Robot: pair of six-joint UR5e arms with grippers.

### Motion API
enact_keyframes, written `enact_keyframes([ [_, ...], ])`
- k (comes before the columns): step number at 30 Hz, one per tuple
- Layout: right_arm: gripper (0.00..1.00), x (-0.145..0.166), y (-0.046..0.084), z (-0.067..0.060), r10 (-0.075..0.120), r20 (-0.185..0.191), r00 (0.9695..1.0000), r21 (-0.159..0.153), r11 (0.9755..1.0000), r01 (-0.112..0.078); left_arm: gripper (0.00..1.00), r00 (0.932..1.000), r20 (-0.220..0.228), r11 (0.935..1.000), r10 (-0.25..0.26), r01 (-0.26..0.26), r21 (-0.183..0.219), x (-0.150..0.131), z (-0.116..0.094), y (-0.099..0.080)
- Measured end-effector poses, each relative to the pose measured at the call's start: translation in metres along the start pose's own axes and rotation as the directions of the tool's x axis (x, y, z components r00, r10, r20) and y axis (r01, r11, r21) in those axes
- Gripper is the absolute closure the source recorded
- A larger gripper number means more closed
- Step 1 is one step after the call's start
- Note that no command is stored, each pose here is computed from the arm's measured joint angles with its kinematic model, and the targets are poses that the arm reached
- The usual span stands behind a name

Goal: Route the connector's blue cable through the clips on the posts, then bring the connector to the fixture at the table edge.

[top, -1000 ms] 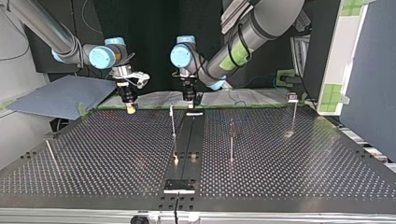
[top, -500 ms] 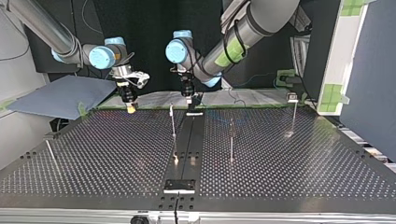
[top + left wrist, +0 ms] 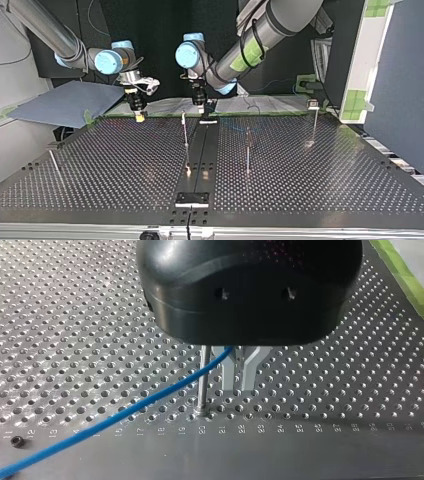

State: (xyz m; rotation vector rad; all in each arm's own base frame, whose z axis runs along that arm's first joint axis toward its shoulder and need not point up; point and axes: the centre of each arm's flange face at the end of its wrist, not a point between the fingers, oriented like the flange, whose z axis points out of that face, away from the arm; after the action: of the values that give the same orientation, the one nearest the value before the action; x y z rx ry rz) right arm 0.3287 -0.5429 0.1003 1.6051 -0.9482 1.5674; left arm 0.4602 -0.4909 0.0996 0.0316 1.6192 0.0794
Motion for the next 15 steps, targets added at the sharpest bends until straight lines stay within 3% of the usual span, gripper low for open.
enact_keyframes([
  [15,1.00,0.004,0.001,0.004,0.002,-0.011,0.9999,0.004,1.0000,-0.002,0.90,0.9994,0.033,1.0000,0.005,-0.006,0.008,-0.007,0.027,0.008],
])
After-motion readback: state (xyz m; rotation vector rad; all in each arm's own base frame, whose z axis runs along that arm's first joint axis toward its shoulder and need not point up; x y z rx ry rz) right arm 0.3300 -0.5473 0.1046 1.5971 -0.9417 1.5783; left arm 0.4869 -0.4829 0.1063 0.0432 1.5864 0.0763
